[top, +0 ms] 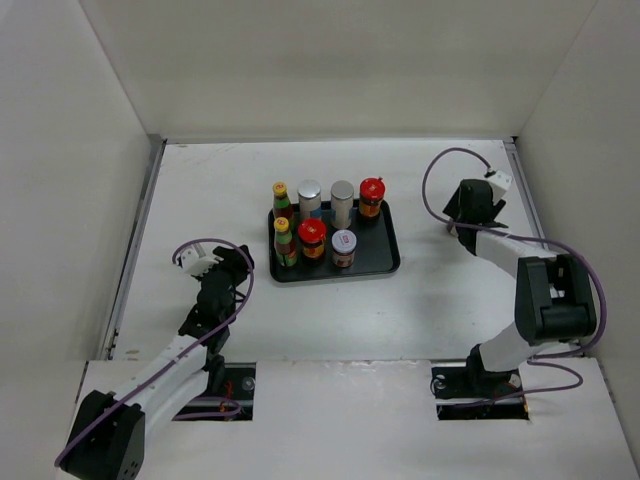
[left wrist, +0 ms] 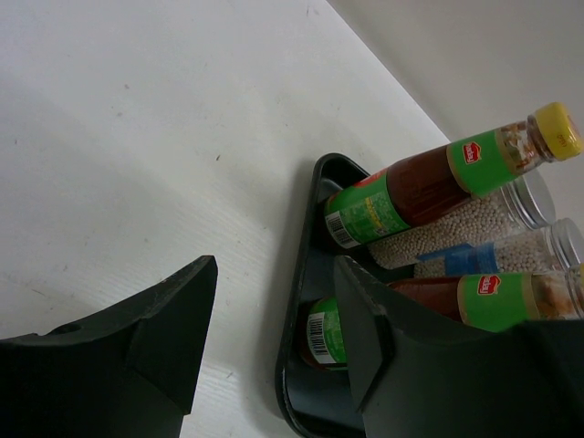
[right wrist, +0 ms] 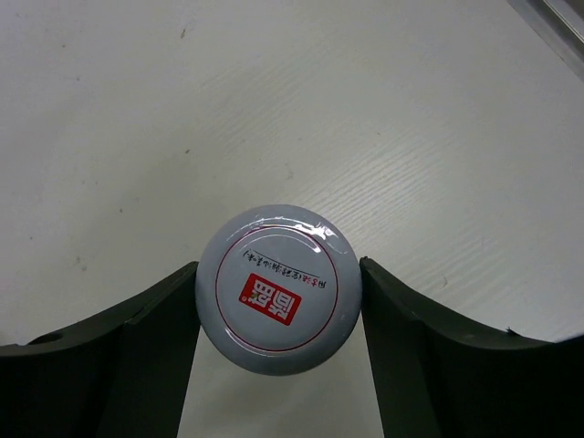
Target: Organize the condiment bottles
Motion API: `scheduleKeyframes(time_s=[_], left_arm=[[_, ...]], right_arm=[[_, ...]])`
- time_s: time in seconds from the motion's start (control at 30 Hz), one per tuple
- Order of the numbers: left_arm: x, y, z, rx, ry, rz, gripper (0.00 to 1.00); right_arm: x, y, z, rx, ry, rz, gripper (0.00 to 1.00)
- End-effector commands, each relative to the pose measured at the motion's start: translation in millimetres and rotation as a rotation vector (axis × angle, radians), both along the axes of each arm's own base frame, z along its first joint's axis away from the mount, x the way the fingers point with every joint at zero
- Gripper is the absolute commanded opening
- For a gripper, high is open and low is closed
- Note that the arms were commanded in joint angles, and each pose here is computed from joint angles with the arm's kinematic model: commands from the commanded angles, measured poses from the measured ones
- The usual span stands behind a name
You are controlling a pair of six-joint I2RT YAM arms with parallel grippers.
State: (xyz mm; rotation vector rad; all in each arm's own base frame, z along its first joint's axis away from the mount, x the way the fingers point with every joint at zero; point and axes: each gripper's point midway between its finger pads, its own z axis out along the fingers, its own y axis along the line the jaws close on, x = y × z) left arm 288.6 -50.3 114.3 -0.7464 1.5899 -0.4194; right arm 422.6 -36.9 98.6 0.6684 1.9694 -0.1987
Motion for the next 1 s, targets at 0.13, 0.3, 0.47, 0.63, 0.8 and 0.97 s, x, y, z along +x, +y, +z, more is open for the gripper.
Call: scheduleKeyframes(time_s=[0.13,0.3,0.47,0.63,0.8,0.97], left_arm=[[2.6,-2.3,15.2,-0.013,-0.056,-0.005,0.52],[2.3,1.2,17.8,-0.011,-0.064,0.002,0.53],[2.2,3.9,17.6,-0.009,-0.063,0.015,0.53],[4.2,5.3,17.3,-0.001,-0.054,0.024,0.54],[2.1,8.4,17.1,0.003,-0.050,0.034,0.55],[2.8,9.0,15.7,0.010,-0.041,0.042,0.57]], right_arm=[[6.6,42.8,76.0,0.045,-0.275,0.094,0.50],[-16.7,102.0,116.2,0.035,-0.343,0.259,0.51],[-36.1,173.9,120.5,0.079,-0.347,0.467,0.51],[-44.2,230.4,93.6,0.085,-0.278,0.600,0.52],[-44.9,247.8,66.9,0.071,-0.220,0.645,0.52],[-47.0,255.8,47.9,0.063,-0.188,0.662,0.59]])
